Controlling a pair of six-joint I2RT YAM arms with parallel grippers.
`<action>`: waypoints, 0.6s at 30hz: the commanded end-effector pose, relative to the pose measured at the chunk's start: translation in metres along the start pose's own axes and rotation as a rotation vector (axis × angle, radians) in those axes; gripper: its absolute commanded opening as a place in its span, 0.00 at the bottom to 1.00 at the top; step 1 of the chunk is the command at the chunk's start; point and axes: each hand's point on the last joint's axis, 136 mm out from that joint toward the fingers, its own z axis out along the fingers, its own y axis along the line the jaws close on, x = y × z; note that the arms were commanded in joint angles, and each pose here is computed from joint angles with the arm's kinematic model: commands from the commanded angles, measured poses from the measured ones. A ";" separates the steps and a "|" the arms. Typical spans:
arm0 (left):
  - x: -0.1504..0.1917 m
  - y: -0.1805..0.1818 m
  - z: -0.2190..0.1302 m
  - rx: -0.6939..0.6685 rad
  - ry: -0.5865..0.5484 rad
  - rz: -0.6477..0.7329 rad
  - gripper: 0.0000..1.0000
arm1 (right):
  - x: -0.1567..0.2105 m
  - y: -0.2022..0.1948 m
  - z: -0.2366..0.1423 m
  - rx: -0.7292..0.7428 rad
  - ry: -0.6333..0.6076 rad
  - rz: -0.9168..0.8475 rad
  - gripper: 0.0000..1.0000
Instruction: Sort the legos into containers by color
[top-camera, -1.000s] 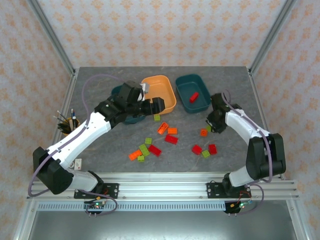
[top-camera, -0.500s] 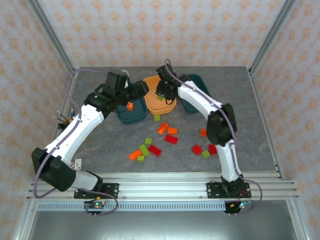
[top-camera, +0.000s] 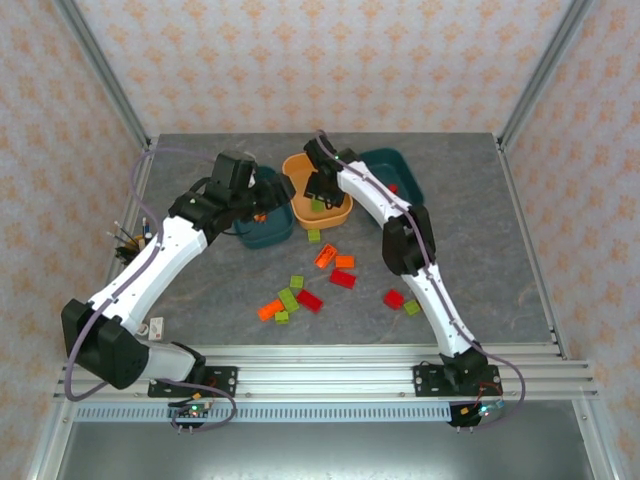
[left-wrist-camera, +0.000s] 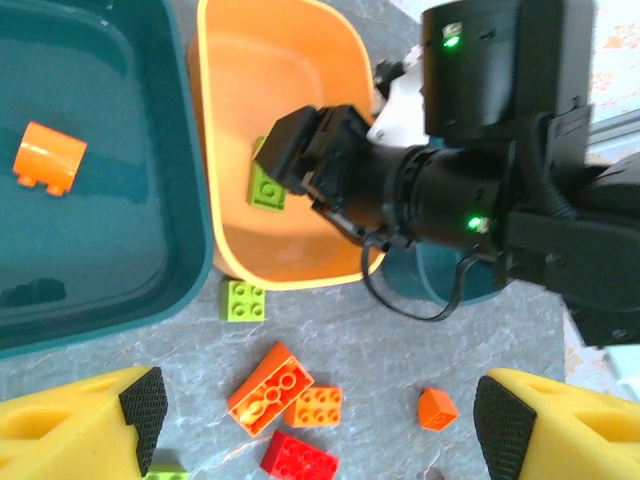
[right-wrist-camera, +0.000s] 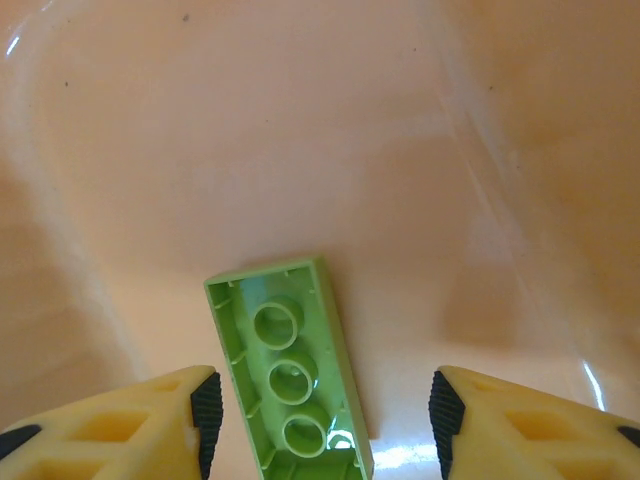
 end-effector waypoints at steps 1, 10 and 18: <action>0.007 0.008 -0.015 -0.007 0.001 0.023 0.83 | -0.023 0.017 -0.080 -0.067 -0.108 -0.029 0.59; 0.068 -0.008 -0.007 0.062 0.195 0.255 0.83 | 0.017 -0.070 -0.182 0.001 -0.256 0.133 0.59; 0.135 -0.032 0.009 0.150 0.320 0.391 0.83 | 0.136 -0.223 -0.197 0.225 -0.109 0.327 0.67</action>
